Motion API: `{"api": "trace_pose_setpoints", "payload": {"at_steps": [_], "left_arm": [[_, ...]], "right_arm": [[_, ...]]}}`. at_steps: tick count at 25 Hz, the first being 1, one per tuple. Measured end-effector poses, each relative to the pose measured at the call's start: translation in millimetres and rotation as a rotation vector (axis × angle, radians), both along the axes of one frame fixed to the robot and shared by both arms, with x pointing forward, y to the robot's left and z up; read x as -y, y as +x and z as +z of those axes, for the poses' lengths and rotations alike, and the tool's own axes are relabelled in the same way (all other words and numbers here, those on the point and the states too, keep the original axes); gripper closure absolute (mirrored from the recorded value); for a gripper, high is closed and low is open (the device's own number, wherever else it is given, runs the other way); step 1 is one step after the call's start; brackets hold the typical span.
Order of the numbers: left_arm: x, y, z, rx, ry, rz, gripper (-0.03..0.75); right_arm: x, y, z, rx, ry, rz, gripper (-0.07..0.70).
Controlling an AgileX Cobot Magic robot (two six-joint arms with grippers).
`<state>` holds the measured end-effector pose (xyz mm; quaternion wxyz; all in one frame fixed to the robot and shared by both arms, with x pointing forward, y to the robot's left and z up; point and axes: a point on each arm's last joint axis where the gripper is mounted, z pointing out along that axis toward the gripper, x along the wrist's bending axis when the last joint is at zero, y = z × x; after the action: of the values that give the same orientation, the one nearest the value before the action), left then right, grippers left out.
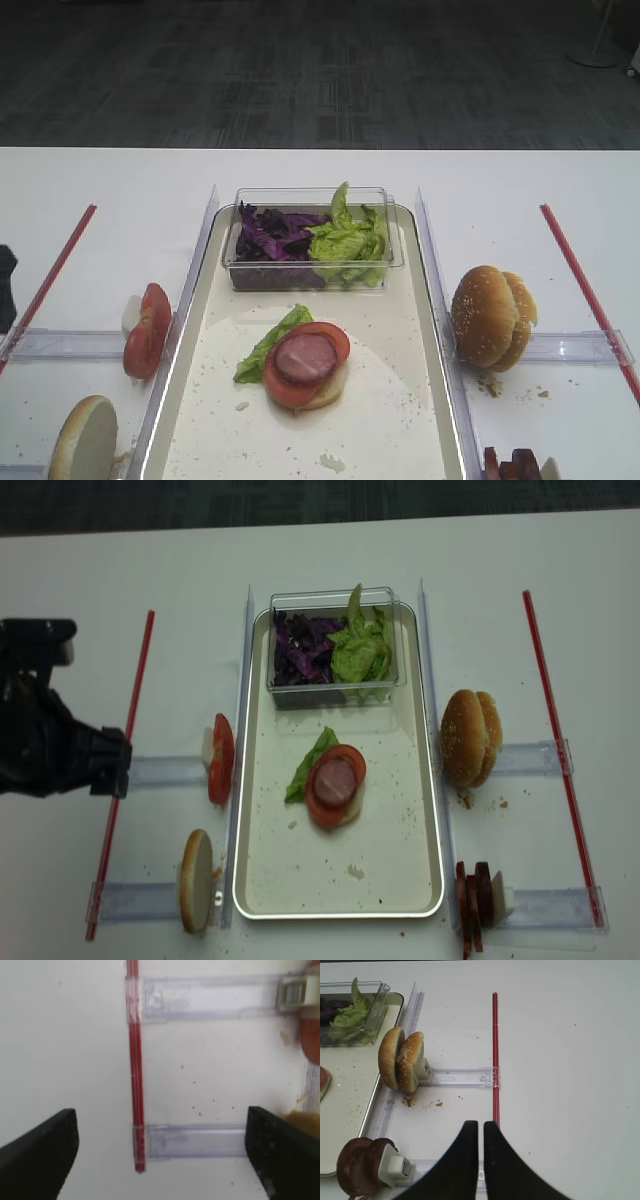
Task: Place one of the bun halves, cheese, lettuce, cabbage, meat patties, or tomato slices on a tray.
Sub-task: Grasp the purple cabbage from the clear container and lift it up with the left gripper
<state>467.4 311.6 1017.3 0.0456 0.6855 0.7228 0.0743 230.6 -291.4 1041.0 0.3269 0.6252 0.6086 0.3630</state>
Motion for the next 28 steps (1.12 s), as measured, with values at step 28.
{"api": "trace_pose_setpoints", "payload": {"at_steps": [28], "left_arm": [[6,191,-19.0,0.048,-0.082,-0.043,0.097]], "right_arm": [[0,0,0.0,0.000,0.000,0.000,0.563]]}}
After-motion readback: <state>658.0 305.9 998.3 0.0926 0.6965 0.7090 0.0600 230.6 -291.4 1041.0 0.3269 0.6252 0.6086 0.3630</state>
